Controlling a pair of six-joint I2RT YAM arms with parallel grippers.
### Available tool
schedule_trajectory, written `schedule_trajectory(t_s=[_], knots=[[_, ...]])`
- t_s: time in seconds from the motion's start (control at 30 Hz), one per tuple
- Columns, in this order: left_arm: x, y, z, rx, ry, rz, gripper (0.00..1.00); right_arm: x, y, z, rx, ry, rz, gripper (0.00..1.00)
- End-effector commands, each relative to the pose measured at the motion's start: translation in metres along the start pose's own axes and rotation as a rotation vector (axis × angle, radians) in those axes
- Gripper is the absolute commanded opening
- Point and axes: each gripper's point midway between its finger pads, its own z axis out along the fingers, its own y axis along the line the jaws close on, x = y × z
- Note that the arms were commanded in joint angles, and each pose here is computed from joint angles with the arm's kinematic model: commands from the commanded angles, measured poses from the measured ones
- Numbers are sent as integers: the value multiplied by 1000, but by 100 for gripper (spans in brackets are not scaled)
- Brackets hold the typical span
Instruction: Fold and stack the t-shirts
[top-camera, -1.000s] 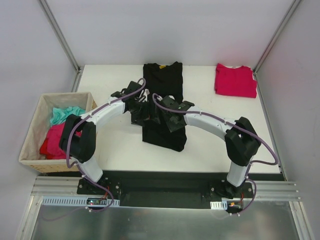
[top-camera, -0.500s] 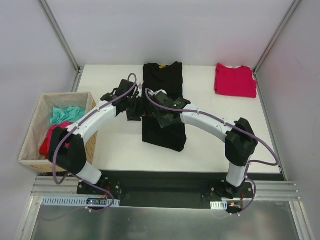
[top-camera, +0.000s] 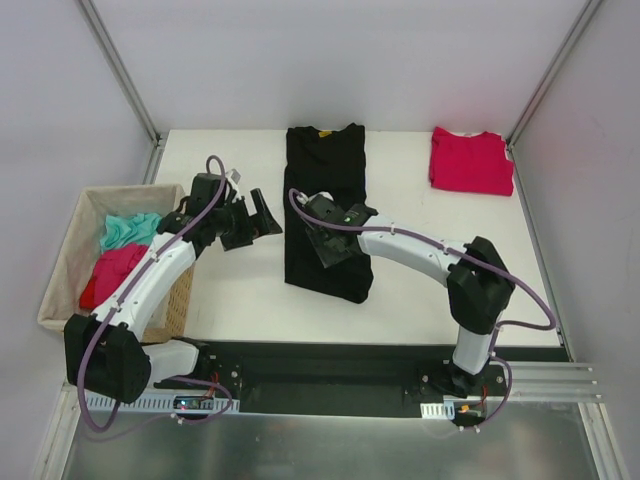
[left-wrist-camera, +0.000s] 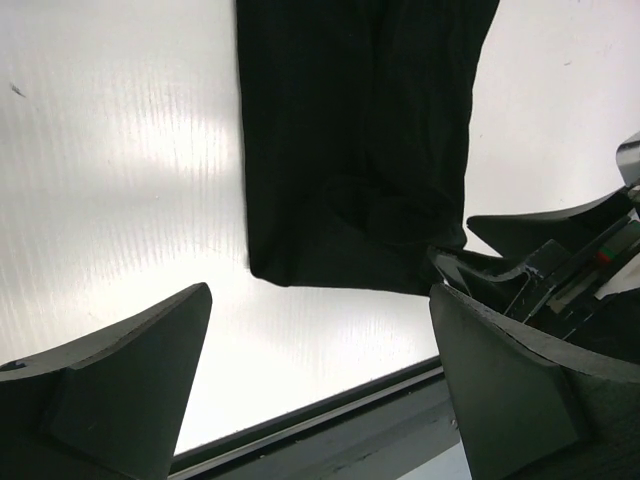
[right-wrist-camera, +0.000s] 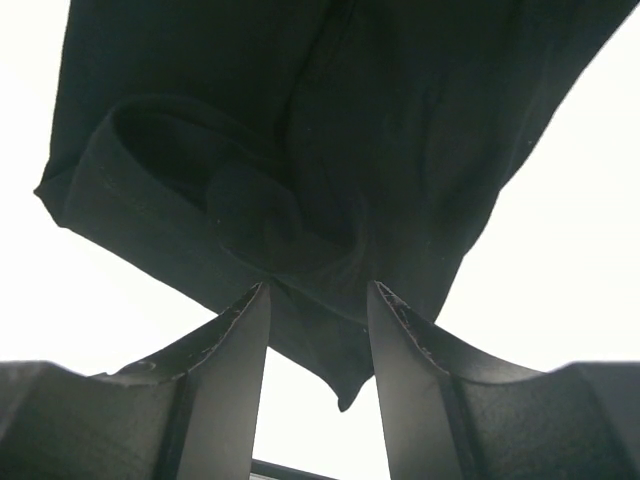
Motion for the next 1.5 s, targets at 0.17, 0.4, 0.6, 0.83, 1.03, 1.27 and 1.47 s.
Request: schedule_trajectory(t_s=[0.17,0.4,0.6,0.83,1.03,1.27,1.47], knots=[[-3,2,-5,12,-28,-21,93,1,21,25,-53,19,16,47],[-5,5,-8,10,-40,-22,93,-1,29,35,-75,24,3,32],[-4,9,-7,7,-33,-30,93,3,23,28,-64,20,12,1],[-2,6,-6,20,-19,-37,93,16,0,-17,-17,-44,3,1],[0,3,-5,40,-11,-46,93,43,-20,-39,41,-52,-8,1],[-2,1,-5,50,-15,-44,94,88,-21,-45,50,0,-25,5],[-3,-1,-3,56,-7,-40,94,112,-26,-38,115,52,-69,88]])
